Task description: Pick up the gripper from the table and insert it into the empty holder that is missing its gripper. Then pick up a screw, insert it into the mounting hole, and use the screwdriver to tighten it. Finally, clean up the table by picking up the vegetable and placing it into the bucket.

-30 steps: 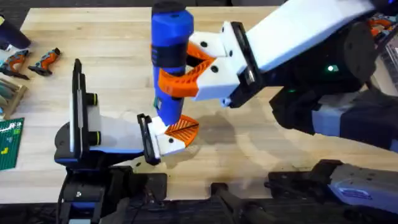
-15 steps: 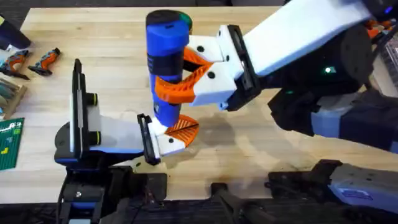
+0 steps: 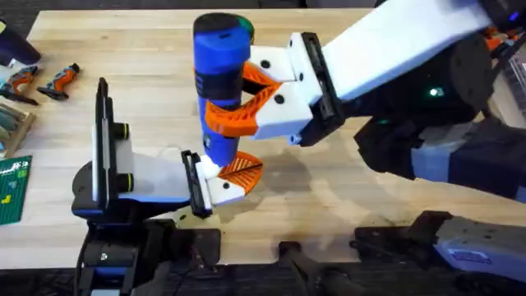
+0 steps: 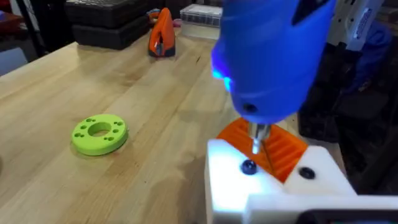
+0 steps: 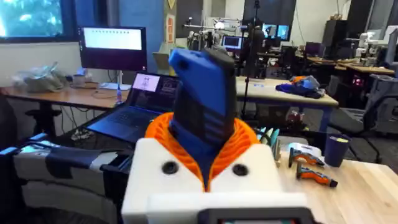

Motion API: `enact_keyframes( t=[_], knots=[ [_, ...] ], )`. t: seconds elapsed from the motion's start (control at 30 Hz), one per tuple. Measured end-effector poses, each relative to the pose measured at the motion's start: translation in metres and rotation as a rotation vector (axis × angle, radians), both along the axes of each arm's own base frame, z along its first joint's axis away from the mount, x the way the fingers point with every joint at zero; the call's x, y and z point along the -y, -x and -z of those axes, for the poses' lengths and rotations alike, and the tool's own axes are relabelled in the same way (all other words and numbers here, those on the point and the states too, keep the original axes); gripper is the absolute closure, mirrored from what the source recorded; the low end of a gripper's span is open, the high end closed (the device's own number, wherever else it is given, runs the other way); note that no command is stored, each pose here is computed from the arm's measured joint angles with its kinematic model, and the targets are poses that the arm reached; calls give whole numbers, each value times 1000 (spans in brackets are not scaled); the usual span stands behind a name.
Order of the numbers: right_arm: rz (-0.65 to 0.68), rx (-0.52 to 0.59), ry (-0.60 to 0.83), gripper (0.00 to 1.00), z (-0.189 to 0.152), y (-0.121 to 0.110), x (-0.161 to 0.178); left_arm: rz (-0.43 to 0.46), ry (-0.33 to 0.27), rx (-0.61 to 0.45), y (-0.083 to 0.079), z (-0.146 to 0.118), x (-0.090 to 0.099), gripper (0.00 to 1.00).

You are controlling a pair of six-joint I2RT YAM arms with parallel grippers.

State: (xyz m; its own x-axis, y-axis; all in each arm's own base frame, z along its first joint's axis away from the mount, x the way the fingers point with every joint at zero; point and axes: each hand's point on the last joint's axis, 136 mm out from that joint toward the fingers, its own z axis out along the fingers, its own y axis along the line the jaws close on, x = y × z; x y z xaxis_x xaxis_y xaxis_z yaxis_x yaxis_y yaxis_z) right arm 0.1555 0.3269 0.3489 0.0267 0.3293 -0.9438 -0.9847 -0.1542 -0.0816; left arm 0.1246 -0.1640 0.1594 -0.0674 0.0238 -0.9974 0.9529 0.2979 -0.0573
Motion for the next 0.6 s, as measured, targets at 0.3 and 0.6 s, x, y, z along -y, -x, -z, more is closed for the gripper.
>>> enact_keyframes(
  t=[0.3,0.6],
  knots=[
    [0,2,0,975,0,0,0,0,0,0,0,0,0,987],
    [-5,-2,5,975,-1,-2,-4,0,0,0,0,0,0,987]
  ],
)
